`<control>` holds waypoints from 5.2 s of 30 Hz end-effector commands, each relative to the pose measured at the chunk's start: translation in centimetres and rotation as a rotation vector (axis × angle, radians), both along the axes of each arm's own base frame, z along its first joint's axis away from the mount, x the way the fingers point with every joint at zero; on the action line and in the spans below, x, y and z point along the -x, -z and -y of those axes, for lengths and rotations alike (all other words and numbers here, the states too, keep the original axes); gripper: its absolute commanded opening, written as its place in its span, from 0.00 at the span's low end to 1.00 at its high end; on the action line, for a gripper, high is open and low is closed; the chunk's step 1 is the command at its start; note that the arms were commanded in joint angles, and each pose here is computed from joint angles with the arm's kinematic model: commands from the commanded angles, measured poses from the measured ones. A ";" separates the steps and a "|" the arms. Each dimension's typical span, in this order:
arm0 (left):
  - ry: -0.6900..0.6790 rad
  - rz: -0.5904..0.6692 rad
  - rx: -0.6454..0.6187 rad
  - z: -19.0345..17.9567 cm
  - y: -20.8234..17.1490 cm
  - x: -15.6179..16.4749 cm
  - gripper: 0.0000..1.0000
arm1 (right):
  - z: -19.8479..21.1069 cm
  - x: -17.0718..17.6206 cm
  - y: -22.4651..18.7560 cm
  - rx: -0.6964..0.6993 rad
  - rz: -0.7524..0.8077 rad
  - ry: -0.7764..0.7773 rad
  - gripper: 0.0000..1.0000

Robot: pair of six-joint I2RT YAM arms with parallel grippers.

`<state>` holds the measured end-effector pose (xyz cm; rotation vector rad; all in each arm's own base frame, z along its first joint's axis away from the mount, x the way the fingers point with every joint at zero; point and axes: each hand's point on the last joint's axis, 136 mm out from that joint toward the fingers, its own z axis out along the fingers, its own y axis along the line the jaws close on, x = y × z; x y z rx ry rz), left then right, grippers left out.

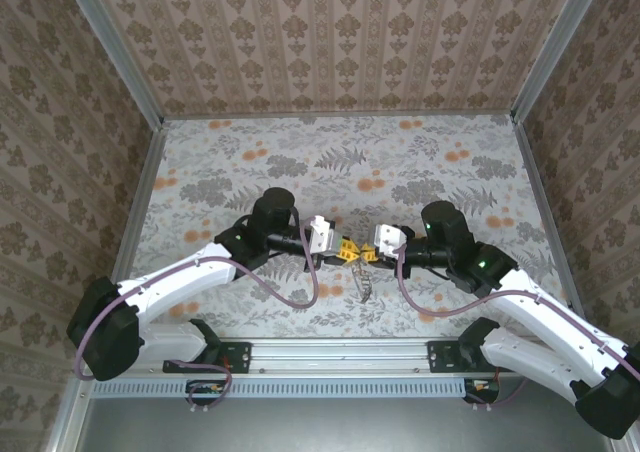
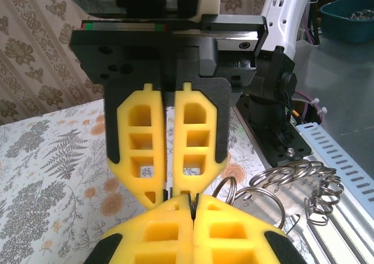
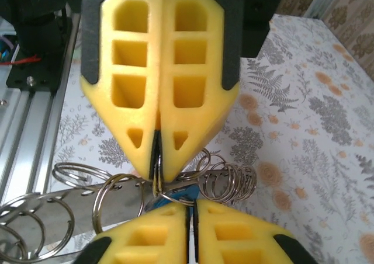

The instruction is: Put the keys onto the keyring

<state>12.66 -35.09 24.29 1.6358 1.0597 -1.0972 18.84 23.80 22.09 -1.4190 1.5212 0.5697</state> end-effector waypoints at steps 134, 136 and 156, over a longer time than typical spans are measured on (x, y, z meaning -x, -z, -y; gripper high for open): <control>-0.097 -0.199 -0.261 1.0 0.9 -1.7 0.28 | 0.0 -0.5 -2.0 0.114 -0.097 0.020 0.00; -0.099 -0.188 -0.253 1.2 0.8 -1.8 0.27 | -0.1 -0.6 -1.9 0.111 -0.103 0.018 0.00; -0.144 -0.164 -0.249 1.2 0.8 -2.6 0.11 | -0.6 -0.8 -1.6 0.111 -0.133 0.016 0.00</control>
